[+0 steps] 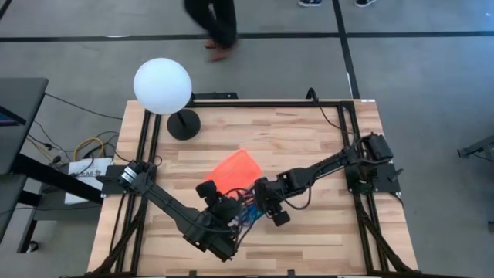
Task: Pick & place school supplies into a supply box
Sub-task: Move the supply box from top to center of the table, then close the supply box cover
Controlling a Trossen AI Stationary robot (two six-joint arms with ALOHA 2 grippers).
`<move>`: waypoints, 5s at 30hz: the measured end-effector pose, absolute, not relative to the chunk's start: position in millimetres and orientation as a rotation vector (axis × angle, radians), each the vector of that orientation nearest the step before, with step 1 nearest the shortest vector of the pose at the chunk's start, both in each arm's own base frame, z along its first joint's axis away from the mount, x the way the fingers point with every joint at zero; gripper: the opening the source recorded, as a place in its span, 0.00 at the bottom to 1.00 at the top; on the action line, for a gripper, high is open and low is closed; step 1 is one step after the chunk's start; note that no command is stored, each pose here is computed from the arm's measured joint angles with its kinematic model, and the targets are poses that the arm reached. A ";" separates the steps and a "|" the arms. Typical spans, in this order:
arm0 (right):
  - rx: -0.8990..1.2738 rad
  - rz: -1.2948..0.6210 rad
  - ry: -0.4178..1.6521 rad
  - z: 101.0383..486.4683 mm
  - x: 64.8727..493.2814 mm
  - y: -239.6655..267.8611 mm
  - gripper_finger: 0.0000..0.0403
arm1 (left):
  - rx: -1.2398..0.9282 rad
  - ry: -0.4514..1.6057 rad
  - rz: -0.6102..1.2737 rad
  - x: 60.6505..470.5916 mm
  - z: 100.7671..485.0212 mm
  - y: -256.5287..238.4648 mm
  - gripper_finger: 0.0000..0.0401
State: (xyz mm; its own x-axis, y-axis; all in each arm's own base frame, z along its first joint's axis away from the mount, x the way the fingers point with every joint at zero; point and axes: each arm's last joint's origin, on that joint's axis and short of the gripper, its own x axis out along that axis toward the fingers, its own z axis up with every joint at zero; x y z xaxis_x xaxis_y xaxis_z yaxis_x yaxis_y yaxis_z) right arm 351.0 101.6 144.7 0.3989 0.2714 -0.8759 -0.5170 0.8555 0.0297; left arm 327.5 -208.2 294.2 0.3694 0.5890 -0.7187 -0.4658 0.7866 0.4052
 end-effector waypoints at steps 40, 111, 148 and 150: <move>-0.142 0.162 0.887 217.6 319.1 127.6 0.29 | 0.359 0.984 0.644 275.1 271.5 -217.3 0.34; 0.352 -0.516 0.776 94.3 213.6 203.8 0.29 | -0.314 0.966 0.488 228.8 155.8 -60.8 0.34; 0.212 -0.632 0.848 94.0 259.9 141.0 0.29 | -0.508 0.902 0.505 186.5 145.9 -140.2 0.34; 0.198 -0.629 0.853 94.0 261.5 138.8 0.29 | -0.520 0.906 0.502 185.5 141.1 -145.9 0.34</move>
State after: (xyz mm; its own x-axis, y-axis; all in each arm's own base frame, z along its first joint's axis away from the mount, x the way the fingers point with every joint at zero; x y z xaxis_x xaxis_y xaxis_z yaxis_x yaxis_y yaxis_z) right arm 261.5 138.8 94.0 0.4910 -0.4376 -0.7533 0.5906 0.8029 -0.0815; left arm 185.5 -145.9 141.1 0.5210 0.1860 -0.8330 -0.6071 0.7668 -0.2085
